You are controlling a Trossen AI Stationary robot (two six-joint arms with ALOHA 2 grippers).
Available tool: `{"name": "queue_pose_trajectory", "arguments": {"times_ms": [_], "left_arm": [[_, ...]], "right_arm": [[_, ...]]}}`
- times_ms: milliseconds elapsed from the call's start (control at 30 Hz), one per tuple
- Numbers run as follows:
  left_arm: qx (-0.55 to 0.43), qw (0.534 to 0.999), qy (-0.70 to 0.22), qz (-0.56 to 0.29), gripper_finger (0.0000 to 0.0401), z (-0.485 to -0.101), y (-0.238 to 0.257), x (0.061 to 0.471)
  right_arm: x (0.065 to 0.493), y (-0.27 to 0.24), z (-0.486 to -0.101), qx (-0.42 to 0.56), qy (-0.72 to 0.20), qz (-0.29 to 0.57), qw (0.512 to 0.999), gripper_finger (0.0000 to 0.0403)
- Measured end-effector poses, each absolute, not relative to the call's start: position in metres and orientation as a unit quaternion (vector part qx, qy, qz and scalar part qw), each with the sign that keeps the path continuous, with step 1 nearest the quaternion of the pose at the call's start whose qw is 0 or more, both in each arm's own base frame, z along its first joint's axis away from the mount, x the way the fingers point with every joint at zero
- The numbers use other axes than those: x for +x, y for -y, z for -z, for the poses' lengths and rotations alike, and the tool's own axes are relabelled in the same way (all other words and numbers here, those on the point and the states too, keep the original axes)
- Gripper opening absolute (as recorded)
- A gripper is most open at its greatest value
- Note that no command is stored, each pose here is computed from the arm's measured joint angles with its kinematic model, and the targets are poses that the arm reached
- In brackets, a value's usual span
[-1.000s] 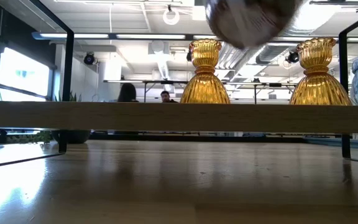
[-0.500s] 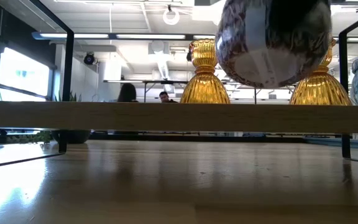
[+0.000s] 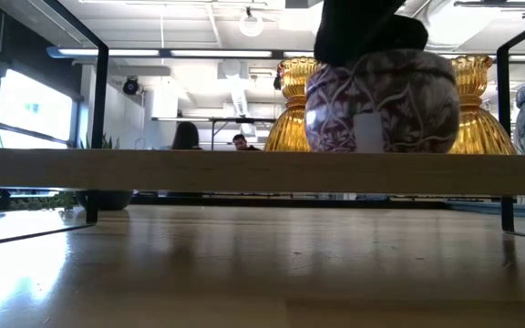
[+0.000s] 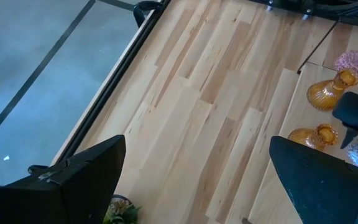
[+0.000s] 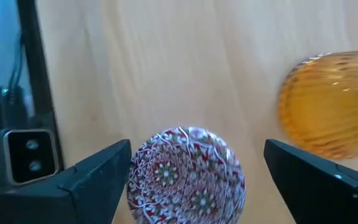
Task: Pick & Place candle stick holders
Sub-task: Put the red patterned scented candle on the shelf, then put the brown vase candle holder on the shelf
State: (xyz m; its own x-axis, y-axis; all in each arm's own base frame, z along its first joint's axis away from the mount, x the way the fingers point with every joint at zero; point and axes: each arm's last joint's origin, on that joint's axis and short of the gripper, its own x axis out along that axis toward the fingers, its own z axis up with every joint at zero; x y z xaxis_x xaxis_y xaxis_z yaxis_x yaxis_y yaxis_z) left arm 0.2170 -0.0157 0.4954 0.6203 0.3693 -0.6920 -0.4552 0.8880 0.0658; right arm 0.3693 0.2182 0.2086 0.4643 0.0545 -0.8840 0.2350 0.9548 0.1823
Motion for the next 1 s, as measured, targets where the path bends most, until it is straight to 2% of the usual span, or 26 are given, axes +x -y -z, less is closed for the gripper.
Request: {"name": "queue_pose_trajectory", "arguments": {"times_ms": [300, 700, 900, 1000], "left_arm": [[-0.043, 0.904, -0.361, -0.225, 0.039, -0.498, 0.024, 0.213], [-0.025, 0.914, -0.349, -0.206, 0.039, -0.499, 0.043, 0.207], [-0.013, 0.927, -0.293, -0.234, 0.039, -0.509, 0.055, 0.182], [-0.036, 0.943, -0.268, -0.194, 0.039, -0.518, 0.062, 0.158]], "right_arm": [[0.369, -0.219, -0.214, 0.102, -0.503, 0.057, 0.856, 0.0361], [0.372, -0.254, -0.299, 0.003, -0.363, 0.004, 0.932, 0.0358], [0.347, -0.273, -0.331, -0.061, -0.322, 0.049, 0.943, 0.0358], [0.335, -0.28, -0.335, -0.079, -0.313, 0.076, 0.943, 0.0358]]}}
